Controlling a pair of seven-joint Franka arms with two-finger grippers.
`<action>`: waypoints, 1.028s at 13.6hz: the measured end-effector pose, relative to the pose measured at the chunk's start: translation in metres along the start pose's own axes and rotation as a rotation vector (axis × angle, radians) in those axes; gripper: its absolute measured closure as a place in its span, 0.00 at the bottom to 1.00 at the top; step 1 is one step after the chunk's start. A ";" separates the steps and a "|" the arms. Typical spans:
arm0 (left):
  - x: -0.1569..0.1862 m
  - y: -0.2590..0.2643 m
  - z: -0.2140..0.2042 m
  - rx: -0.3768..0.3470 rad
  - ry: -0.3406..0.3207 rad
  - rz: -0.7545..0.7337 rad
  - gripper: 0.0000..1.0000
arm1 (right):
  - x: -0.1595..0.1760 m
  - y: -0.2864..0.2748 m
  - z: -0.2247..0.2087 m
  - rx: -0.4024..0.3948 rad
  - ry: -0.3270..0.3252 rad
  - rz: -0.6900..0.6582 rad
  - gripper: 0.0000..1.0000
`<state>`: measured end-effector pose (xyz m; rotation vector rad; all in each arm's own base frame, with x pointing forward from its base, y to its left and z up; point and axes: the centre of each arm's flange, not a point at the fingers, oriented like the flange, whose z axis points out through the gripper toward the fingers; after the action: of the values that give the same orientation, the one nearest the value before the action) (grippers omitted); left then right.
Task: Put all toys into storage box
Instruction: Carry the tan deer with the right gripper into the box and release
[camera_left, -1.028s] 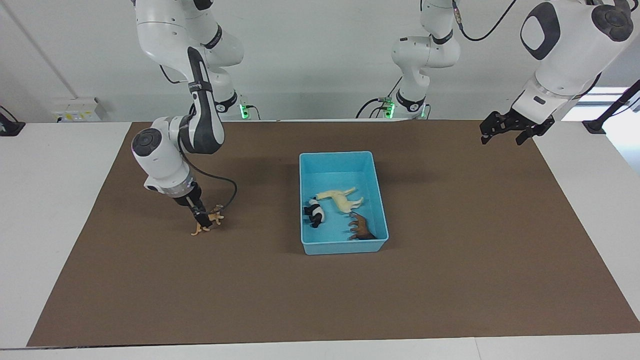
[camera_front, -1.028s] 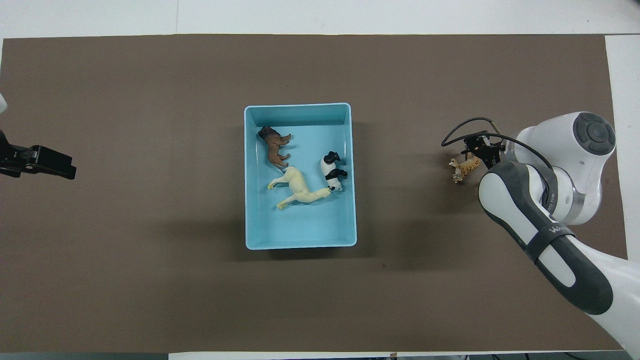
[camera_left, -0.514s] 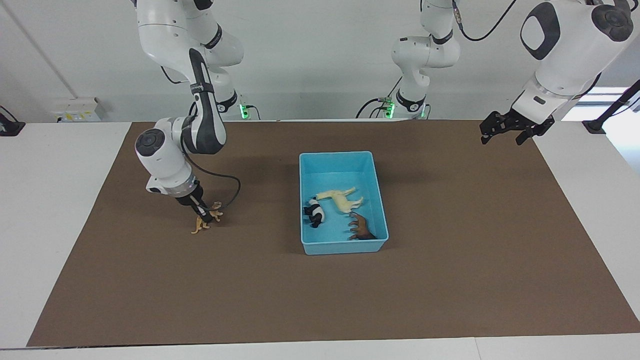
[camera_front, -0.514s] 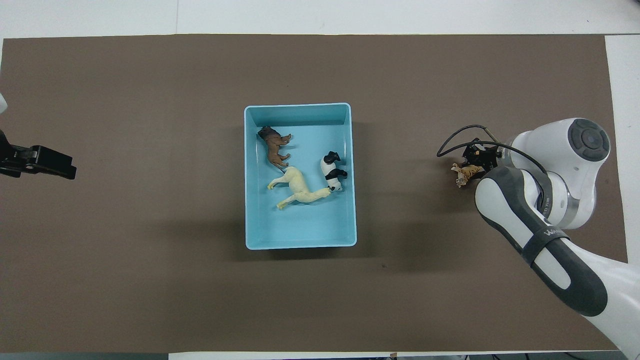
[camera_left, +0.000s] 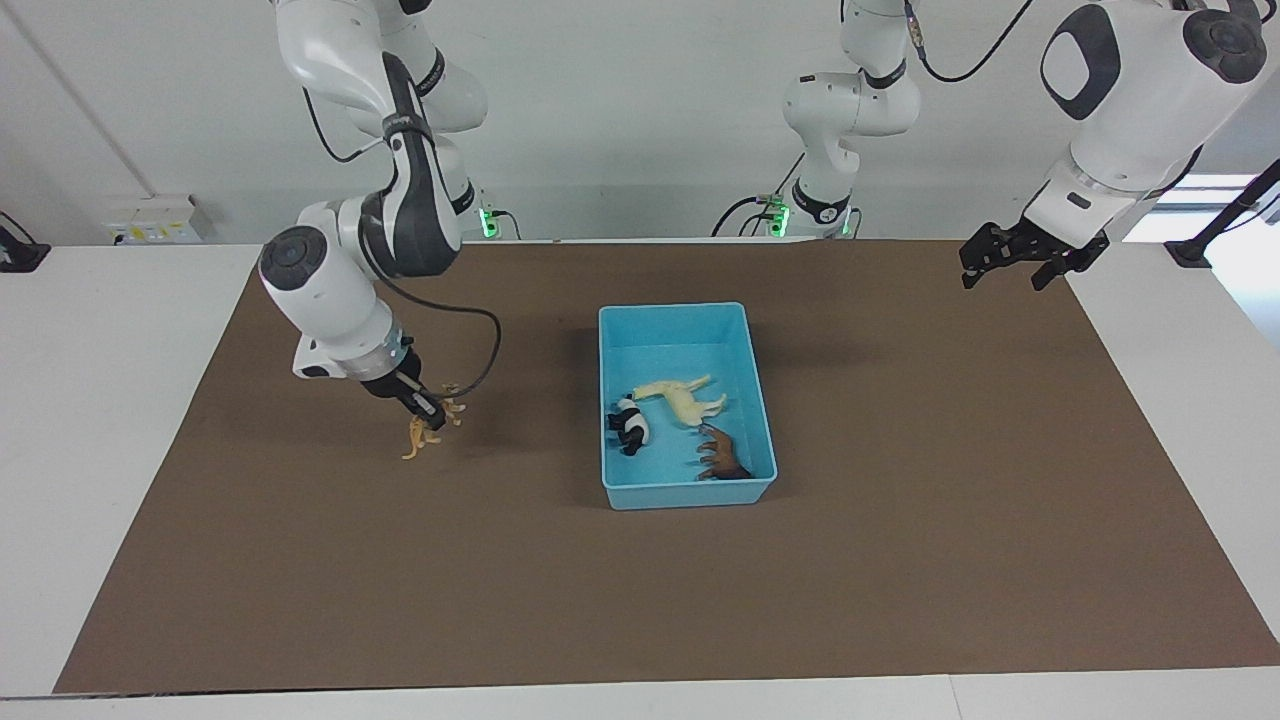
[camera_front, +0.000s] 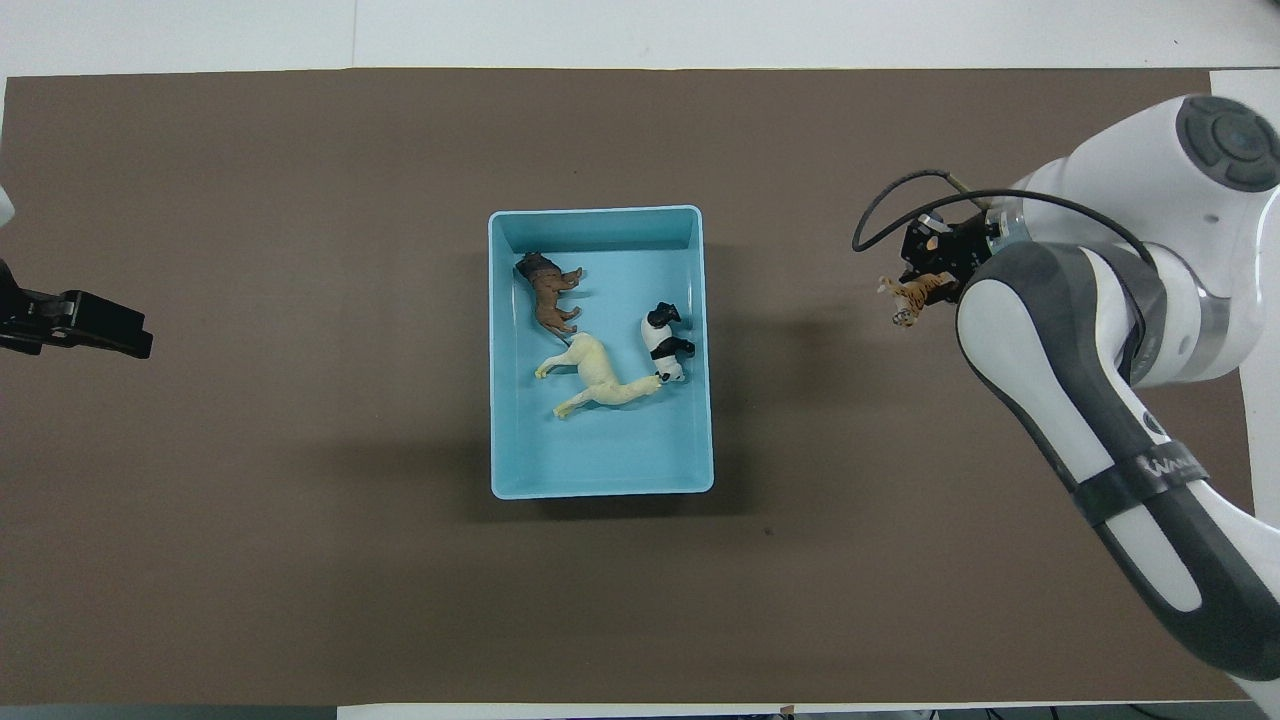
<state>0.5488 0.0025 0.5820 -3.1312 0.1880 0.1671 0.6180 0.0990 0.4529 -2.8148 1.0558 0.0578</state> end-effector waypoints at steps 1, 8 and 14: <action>0.000 0.000 0.000 0.000 0.000 0.000 0.00 | -0.020 -0.026 -0.026 0.029 0.014 -0.036 0.67; 0.000 0.000 0.000 0.000 0.000 0.000 0.00 | -0.217 -0.168 0.009 0.134 0.033 -0.354 0.67; 0.000 0.000 0.000 0.000 0.000 0.000 0.00 | -0.222 -0.166 0.015 0.064 0.027 -0.382 0.13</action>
<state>0.5488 0.0025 0.5820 -3.1312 0.1880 0.1671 0.5600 0.3700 0.4750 -2.9089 0.4987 -0.0531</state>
